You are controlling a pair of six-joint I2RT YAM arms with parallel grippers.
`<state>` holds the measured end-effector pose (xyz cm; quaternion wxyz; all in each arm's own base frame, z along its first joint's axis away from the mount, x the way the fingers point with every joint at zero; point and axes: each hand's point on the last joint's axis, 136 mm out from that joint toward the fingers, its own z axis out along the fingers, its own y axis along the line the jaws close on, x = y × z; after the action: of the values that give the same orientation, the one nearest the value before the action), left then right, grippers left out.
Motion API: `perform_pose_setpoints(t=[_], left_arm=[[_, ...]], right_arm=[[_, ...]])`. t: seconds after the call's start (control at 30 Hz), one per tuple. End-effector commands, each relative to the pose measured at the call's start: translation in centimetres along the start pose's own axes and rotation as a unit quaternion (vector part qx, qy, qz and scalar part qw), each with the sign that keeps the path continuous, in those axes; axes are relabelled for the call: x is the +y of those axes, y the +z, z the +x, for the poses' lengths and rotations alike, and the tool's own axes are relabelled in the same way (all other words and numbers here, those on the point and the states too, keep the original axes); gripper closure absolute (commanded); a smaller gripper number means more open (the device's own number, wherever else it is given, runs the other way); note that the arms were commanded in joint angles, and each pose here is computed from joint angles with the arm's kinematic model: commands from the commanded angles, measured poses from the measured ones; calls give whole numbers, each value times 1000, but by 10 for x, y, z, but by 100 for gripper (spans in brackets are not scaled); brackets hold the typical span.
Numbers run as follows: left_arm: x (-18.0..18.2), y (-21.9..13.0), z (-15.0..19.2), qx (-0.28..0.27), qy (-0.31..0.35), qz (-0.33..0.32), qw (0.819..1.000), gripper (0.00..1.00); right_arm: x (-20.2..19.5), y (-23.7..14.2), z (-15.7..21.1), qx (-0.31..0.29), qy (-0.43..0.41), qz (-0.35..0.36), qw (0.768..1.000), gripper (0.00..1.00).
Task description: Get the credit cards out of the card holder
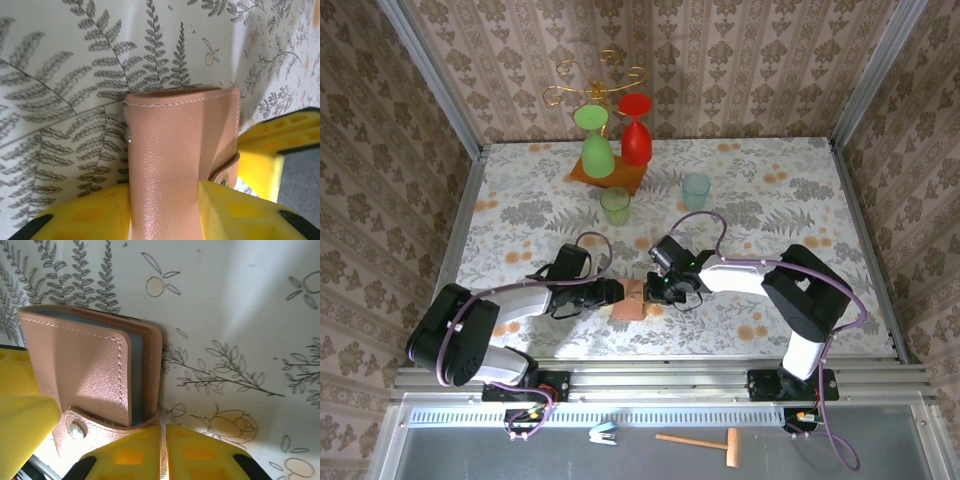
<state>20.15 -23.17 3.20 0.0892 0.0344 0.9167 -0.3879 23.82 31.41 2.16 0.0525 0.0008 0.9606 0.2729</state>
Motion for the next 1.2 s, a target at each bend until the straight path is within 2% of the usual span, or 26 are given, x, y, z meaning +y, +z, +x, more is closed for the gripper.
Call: perform_pose_setpoints(t=[0.0,0.33,0.53,0.7,0.83,0.97,1.03,1.17], left_arm=[[-15,1,1,-5,2,25,1000,60],[-26,10,17,8,5,25,1000,60],[-25,14,27,17,1,19,1000,60],[-15,3,22,-4,-3,-22,1000,57],[-16,-11,11,-30,-7,-22,999,57],[-23,-23,0,-49,-12,-3,999,56],[-28,-27,-6,-57,-14,12,998,57],[-35,-31,-14,-62,-25,32,997,60]], right_arm=[[1,-6,5,12,-15,-1,1000,89],[-8,-17,26,22,-13,-5,1000,88],[-21,-25,32,19,-12,21,1000,88],[-22,-37,28,7,-18,38,999,86],[-15,-46,24,1,-34,42,999,85],[0,-53,19,6,-106,32,994,79],[8,-59,17,11,-167,30,985,77],[21,-67,15,13,-321,30,946,76]])
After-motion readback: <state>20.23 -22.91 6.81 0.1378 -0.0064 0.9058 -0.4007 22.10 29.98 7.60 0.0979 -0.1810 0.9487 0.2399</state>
